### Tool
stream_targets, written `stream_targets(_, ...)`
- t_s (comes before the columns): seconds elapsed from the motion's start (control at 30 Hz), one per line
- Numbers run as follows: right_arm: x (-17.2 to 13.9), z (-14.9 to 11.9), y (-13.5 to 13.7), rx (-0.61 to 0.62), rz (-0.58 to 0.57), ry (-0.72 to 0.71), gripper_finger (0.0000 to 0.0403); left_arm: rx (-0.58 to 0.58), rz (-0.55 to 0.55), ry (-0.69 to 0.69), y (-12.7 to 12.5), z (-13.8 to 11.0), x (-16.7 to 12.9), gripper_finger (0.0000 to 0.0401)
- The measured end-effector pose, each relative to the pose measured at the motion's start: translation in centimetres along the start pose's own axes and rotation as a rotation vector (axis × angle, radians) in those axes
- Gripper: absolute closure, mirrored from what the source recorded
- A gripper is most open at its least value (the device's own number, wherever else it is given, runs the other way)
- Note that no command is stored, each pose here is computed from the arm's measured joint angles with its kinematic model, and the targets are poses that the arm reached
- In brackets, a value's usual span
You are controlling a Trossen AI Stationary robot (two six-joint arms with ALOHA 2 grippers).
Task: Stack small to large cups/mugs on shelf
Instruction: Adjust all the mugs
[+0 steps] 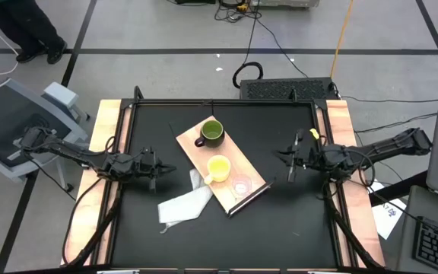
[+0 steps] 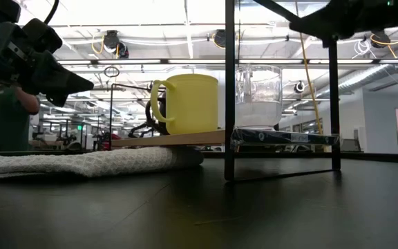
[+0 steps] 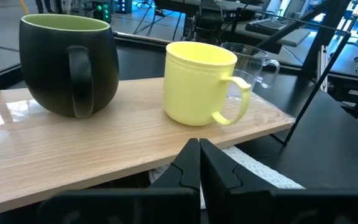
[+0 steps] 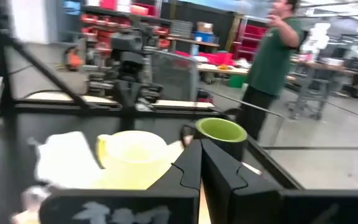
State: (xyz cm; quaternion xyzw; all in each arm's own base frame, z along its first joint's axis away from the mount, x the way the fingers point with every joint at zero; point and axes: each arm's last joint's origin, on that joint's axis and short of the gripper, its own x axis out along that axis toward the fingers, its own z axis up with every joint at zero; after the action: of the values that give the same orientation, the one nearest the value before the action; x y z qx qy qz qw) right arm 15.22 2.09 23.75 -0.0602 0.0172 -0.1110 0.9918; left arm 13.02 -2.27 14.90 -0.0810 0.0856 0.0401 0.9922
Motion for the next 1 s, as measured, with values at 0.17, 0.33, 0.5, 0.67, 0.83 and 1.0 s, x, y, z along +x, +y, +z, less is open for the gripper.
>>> stream_targets(0.17, -0.7, -1.0, -0.6, 0.018, -0.112, 0.002, 0.0403, 0.0, 0.0, 0.001, 0.0, 0.0, 0.0, 0.04)
stream_targets(0.33, -1.2, -2.3, -0.6, 0.069, -0.116, 0.012, 0.0403, 0.0, 0.0, 0.001, 0.0, 0.0, 0.0, 0.04)
stream_targets(0.5, -1.6, -4.3, -0.6, 0.112, -0.115, 0.042, 0.0403, 0.0, 0.0, 0.001, 0.0, 0.0, 0.0, 0.0399)
stream_targets(0.67, -2.1, -5.8, -0.7, 0.164, -0.112, 0.047, 0.0403, 0.0, 0.0, 0.001, 0.0, 0.0, 0.0, 0.0399)
stream_targets(0.83, -2.5, -7.1, -0.7, 0.179, -0.107, 0.059, 0.0403, -0.003, -0.002, -0.005, 0.0, 0.1, 0.0, 0.04)
stream_targets(1.0, -2.7, -7.2, -0.7, 0.222, -0.107, 0.018, 0.0403, -0.016, -0.009, -0.026, -0.1, 0.3, 0.0, 0.04)
